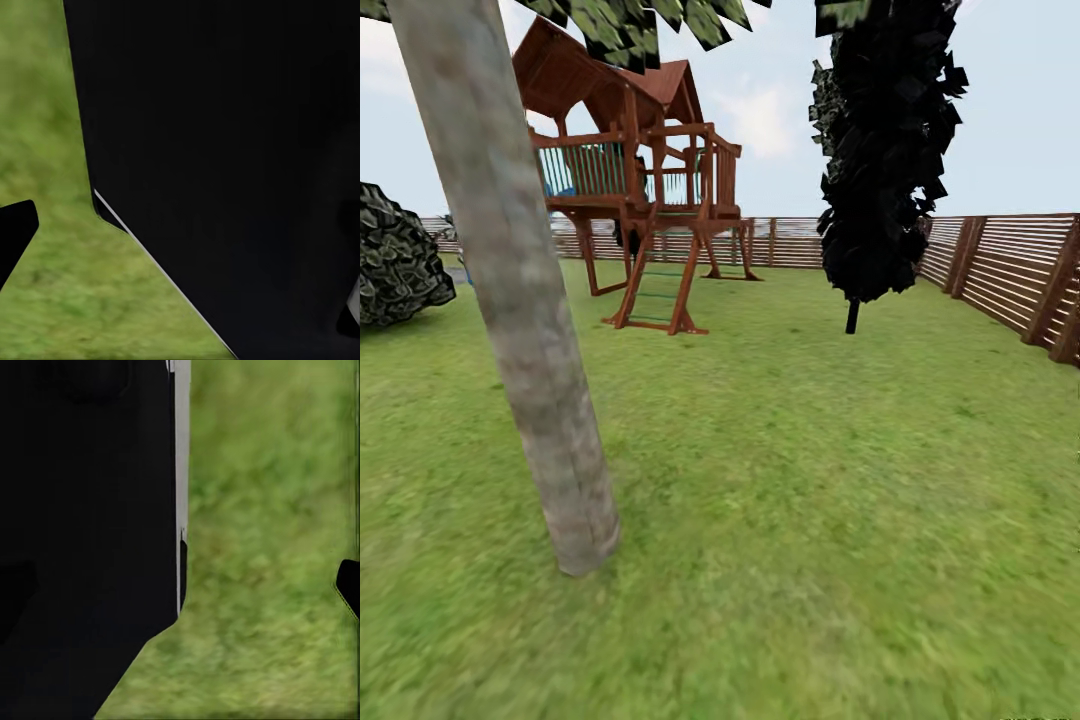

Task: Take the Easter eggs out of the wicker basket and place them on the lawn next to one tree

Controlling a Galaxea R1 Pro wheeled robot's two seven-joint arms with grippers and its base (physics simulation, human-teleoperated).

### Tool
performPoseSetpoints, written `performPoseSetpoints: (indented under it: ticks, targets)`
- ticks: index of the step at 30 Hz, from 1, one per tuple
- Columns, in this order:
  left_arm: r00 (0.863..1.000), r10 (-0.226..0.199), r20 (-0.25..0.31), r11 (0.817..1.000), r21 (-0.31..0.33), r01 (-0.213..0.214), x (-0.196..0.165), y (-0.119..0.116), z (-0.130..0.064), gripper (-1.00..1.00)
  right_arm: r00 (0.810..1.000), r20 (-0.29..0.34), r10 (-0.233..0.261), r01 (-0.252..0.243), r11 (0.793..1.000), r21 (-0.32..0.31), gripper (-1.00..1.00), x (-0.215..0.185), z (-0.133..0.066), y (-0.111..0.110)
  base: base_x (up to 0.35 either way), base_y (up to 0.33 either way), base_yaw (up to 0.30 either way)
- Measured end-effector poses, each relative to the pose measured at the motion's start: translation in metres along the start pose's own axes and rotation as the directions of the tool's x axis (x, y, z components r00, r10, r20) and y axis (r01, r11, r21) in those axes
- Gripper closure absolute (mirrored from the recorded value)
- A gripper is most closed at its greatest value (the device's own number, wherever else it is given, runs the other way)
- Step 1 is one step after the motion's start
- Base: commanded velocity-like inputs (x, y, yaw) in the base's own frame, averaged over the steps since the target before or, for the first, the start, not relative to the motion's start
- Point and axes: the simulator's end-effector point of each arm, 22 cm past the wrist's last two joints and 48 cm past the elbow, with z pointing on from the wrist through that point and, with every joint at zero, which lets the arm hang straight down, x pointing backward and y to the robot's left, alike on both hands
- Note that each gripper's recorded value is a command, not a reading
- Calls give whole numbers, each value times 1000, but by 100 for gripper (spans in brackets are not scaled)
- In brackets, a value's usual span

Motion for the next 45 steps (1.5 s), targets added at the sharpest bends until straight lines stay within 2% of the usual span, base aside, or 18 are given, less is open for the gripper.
performPoseSetpoints:
  ticks: [9, 26, 45]
  targets:
    - [1000, 0, 0, 1000, 0, 0, 0, 0, 0, -100, 1000, 0, -2, 2, 1000, 0, -100, 0, 0, 0, 25, -303, -186]
    - [1000, 0, 1, 1000, 0, 0, 0, 0, 0, -100, 1000, 0, -1, 1, 1000, -1, -100, 1, 0, 0, 233, -232, -288]
    - [1000, 0, 1, 1000, 3, 0, 0, -2, 0, -100, 1000, -1, -1, 1, 1000, 0, -100, 1, 0, 0, 241, -246, -15]
